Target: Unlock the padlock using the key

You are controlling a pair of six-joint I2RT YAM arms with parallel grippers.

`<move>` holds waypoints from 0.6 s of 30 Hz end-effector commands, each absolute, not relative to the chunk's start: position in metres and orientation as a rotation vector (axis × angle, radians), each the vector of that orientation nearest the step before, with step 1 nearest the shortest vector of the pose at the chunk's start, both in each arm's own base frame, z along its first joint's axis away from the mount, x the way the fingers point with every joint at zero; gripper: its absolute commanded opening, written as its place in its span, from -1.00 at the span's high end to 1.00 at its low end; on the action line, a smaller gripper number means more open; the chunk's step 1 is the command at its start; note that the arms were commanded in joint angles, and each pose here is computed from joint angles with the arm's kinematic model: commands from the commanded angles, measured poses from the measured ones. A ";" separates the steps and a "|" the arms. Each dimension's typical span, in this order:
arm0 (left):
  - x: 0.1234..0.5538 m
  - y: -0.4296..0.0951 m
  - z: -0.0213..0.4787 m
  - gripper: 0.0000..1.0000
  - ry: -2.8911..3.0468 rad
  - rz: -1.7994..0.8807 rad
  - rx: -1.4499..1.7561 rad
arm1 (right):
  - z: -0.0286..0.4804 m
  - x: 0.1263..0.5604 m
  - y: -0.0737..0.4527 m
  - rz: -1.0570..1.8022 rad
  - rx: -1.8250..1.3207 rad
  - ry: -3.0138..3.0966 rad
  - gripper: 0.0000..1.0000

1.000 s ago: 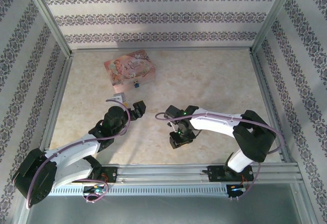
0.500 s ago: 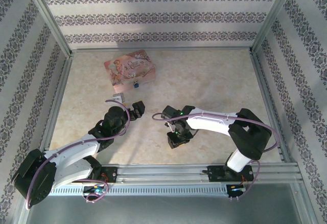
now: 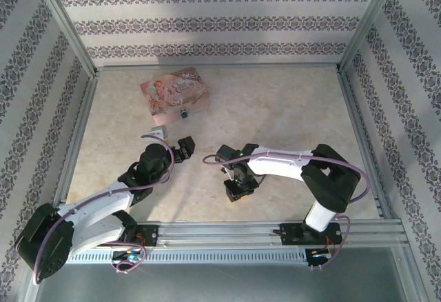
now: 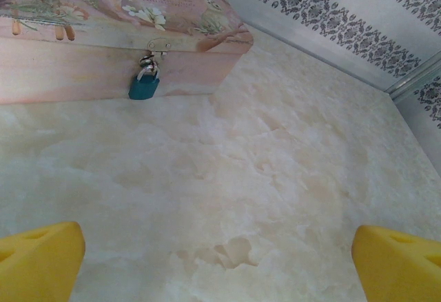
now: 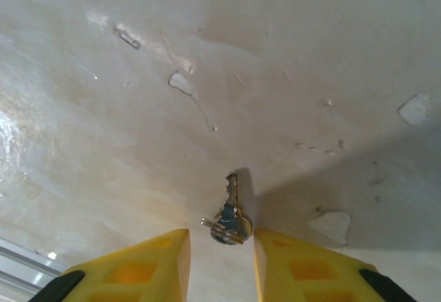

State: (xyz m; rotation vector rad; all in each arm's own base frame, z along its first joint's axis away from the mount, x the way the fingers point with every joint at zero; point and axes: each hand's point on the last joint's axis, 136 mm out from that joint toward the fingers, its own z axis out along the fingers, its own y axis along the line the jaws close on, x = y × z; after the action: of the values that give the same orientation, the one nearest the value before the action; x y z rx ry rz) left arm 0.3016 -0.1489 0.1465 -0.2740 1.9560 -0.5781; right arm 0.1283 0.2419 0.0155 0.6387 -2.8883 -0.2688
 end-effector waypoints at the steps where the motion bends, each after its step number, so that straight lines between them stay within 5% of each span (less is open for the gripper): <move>1: 0.299 -0.148 0.146 -0.99 1.958 -0.572 -0.286 | 0.016 0.131 0.247 -0.251 0.683 -2.901 0.39; 18: 0.297 -0.143 0.145 -0.99 1.960 -0.549 -0.287 | 0.023 0.139 0.250 -0.258 0.698 -2.949 0.91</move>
State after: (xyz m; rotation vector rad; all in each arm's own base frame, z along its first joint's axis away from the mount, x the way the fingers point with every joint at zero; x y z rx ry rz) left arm 0.3009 -0.1469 0.1475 -0.2819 1.9535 -0.5730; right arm 0.1342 0.2467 0.0162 0.6567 -2.9124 -0.2643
